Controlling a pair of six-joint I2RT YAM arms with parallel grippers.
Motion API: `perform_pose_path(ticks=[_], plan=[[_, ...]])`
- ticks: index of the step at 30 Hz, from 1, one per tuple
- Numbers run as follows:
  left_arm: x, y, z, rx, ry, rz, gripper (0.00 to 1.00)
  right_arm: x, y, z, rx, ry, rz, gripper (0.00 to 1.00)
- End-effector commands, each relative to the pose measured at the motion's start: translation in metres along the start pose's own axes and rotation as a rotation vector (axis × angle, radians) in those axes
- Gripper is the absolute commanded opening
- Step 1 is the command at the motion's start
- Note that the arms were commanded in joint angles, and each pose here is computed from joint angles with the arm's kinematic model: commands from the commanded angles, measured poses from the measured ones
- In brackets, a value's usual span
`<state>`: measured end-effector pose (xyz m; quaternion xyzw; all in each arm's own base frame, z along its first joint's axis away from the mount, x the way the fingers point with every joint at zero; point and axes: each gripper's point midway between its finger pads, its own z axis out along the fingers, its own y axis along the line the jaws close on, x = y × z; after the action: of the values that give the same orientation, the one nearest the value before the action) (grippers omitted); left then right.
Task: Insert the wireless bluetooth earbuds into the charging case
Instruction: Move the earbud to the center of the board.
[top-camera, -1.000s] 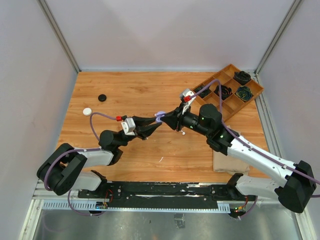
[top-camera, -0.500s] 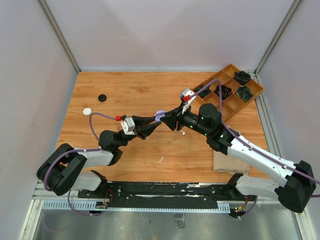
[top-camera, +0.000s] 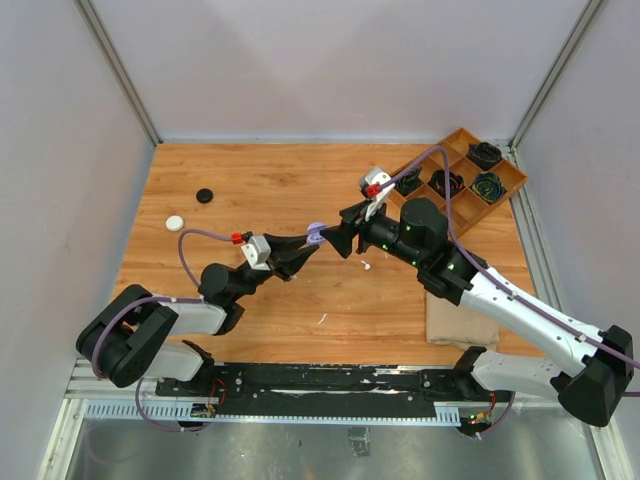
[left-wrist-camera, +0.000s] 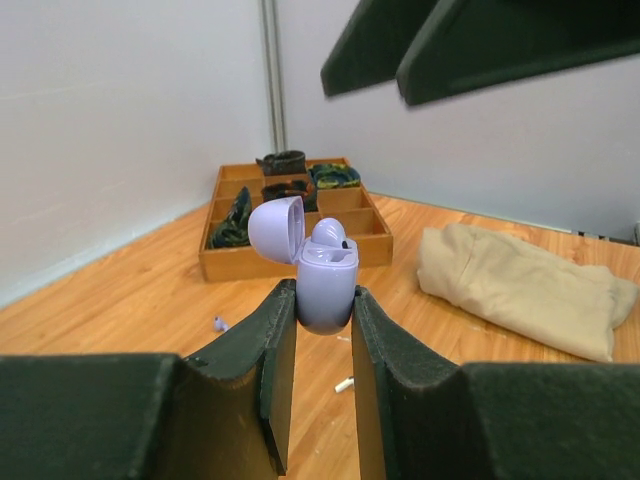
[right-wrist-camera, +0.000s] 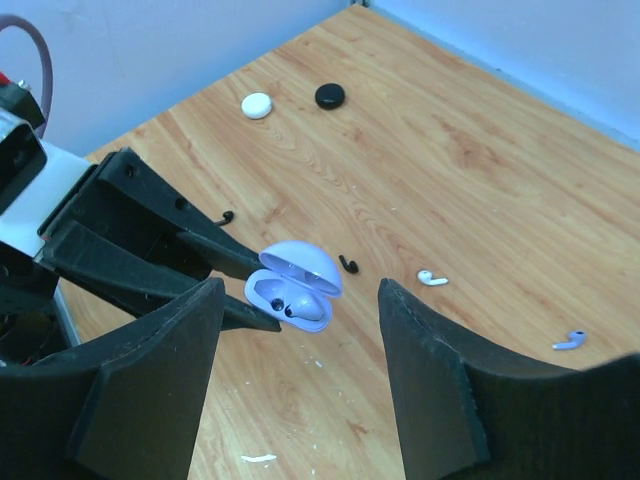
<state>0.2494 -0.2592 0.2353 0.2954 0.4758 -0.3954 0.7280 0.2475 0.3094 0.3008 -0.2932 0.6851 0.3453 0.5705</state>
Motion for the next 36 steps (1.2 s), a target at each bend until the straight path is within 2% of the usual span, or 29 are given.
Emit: perform_pose_path(ticks=[1,10,20,36], plan=[[-0.045,0.005,-0.005,-0.04,-0.192,0.094,0.0,-0.011,-0.016,-0.005,0.075,0.035,-0.099,0.65],[-0.029,0.007,-0.023,-0.092,-0.141,0.086,0.0,0.034,-0.084,0.004,0.263,0.225,-0.088,0.67],[-0.01,0.006,-0.037,-0.104,-0.079,0.129,0.0,0.101,-0.168,0.019,0.448,0.442,-0.006,0.62],[0.0,0.007,-0.041,-0.11,-0.045,0.135,0.0,0.174,-0.263,0.061,0.56,0.596,0.16,0.48]])
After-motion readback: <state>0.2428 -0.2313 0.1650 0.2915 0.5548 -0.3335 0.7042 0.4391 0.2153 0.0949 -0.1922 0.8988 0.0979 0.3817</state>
